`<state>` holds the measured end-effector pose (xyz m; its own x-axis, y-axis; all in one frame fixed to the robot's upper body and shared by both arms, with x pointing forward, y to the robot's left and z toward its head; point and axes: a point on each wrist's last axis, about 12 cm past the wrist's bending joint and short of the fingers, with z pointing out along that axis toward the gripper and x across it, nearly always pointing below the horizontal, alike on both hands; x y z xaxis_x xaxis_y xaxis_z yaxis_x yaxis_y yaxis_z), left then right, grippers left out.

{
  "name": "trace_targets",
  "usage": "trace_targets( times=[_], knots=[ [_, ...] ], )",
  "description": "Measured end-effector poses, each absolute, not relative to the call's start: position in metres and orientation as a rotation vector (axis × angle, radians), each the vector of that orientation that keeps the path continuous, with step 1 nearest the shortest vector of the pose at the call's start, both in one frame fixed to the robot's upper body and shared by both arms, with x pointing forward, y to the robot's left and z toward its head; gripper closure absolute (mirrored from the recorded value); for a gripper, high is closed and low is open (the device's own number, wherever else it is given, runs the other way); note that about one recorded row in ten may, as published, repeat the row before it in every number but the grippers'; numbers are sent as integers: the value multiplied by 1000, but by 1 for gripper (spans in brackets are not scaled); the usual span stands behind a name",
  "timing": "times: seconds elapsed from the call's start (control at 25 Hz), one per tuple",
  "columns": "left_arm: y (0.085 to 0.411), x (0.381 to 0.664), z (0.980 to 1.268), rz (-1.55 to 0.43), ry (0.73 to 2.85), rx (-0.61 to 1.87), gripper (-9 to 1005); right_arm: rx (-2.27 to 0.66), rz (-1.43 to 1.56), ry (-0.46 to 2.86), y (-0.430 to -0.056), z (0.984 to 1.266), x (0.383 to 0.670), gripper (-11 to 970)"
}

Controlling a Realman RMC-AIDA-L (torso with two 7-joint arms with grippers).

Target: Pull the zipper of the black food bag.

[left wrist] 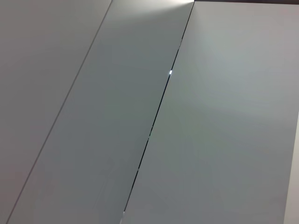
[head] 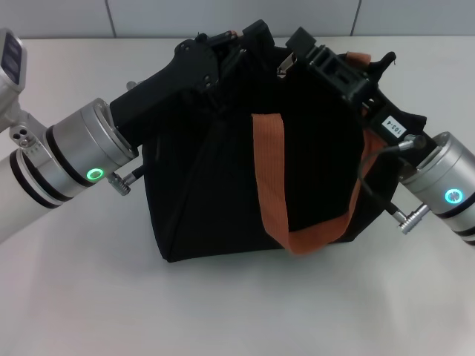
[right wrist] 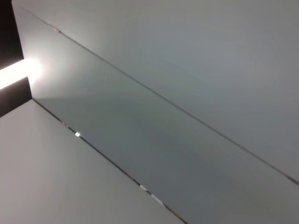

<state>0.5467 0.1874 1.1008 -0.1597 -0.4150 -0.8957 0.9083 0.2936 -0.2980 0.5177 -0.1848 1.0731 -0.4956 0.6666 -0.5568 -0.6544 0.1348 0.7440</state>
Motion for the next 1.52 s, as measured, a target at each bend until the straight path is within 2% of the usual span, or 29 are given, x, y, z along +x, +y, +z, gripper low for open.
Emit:
trace_targets(
  times=[0.8, 0.96, 1.28, 1.52],
  knots=[
    [188, 551, 1101, -1242, 1238, 521, 978, -117, 1624, 1325, -188, 1079, 511, 623],
    [188, 552, 1101, -1237, 1239, 512, 978, -129, 1553, 1283, -202, 1079, 509, 623],
    [188, 551, 1102, -1243, 1232, 513, 979, -241, 1470, 1272, -214, 1091, 526, 625],
    [188, 552, 1102, -1245, 1231, 513, 979, -529, 1250, 1181, -227, 1100, 526, 624]
  ],
)
